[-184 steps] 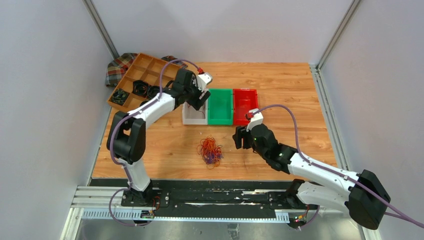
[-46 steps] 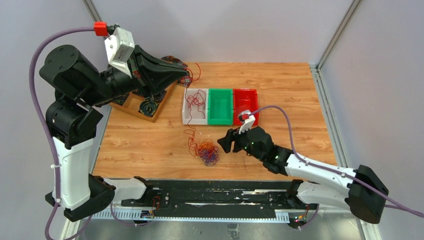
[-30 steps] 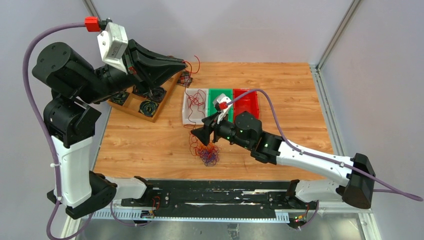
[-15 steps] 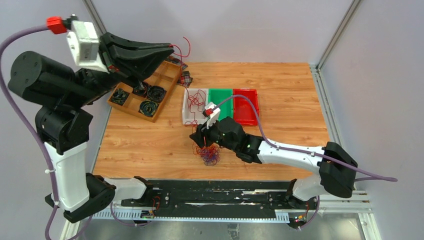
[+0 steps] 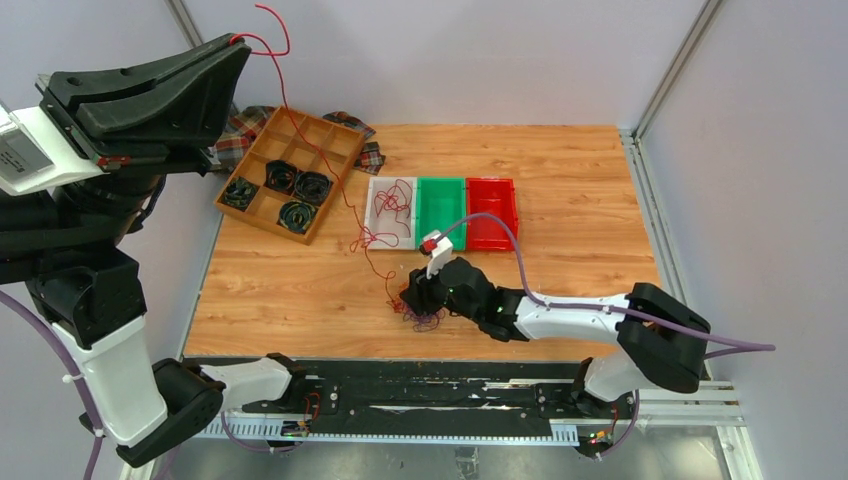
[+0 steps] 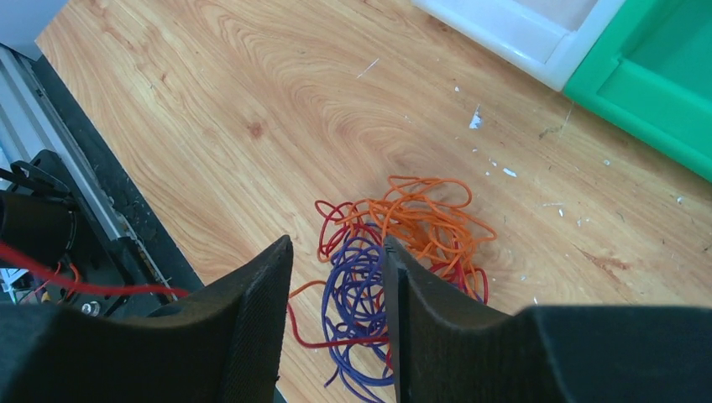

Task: Untangle the cables
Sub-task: Untie the cable.

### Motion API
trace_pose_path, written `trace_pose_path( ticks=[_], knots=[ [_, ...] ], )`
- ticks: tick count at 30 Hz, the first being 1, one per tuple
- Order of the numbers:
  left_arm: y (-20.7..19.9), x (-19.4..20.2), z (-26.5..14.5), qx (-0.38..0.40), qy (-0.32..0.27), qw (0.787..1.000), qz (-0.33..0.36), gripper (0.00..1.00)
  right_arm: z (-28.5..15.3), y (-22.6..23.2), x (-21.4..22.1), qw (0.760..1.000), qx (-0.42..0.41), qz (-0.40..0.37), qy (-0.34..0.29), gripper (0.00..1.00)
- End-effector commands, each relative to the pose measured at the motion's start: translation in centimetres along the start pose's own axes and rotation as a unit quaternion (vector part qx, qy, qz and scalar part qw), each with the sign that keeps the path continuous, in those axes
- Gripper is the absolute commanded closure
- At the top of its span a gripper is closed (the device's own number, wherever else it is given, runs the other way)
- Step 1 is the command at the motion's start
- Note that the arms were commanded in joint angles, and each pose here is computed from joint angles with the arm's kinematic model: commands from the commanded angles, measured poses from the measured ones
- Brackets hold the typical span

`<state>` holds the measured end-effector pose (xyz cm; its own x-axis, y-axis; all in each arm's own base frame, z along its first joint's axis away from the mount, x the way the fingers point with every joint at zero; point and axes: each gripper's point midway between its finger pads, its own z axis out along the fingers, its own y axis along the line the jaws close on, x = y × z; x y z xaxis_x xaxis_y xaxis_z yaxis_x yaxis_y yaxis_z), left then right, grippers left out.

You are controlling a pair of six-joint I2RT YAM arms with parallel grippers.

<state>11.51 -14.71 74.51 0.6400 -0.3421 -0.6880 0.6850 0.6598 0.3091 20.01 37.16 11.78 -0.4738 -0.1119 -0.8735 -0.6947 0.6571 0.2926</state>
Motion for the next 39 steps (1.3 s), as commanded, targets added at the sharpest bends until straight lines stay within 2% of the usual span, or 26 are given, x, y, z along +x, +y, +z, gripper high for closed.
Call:
trace_pose_path(
  ticks=[1,6,9,15,25,28,36,37,39],
  knots=[
    [0.8,-1.1,0.2,-0.015,-0.02,0.999,0.027,1.0,-1.1,1.2,-1.7,0.999,-0.02,0.016,-0.033,0.53],
    [1.0,-1.3,0.2,-0.021,-0.021,0.999,0.038,0.99,-3.1,2.8,-4.4,0.996,-0.057,0.007,-0.061,0.4],
    [1.0,-1.2,0.2,-0.02,-0.02,0.999,0.039,1.0,-4.5,4.2,-6.3,0.993,-0.089,-0.007,-0.077,0.36],
    [0.9,-0.9,0.2,-0.017,-0.016,0.999,0.044,1.0,-6.0,7.2,-9.0,0.983,-0.156,-0.04,-0.092,0.35],
    [1.0,-0.7,0.0,-0.018,-0.012,0.998,0.051,1.0,-4.7,9.3,-8.8,0.976,-0.199,-0.041,-0.075,0.39],
    [1.0,-0.3,0.0,-0.018,-0.008,0.998,0.053,1.0,-4.1,9.7,-8.5,0.976,-0.203,-0.04,-0.068,0.43],
    [0.9,0.9,-0.3,-0.015,0.01,0.998,0.063,1.0,-3.7,9.6,-10.1,0.979,-0.184,-0.041,-0.071,0.88],
    [1.0,1.0,-0.3,-0.016,0.012,0.998,0.064,1.0,-3.7,9.7,-10.2,0.979,-0.186,-0.044,-0.071,0.9],
    [1.1,1.2,-0.3,-0.018,0.016,0.997,0.069,1.0,-3.9,10.1,-10.3,0.977,-0.195,-0.05,-0.069,0.89]
  ],
)
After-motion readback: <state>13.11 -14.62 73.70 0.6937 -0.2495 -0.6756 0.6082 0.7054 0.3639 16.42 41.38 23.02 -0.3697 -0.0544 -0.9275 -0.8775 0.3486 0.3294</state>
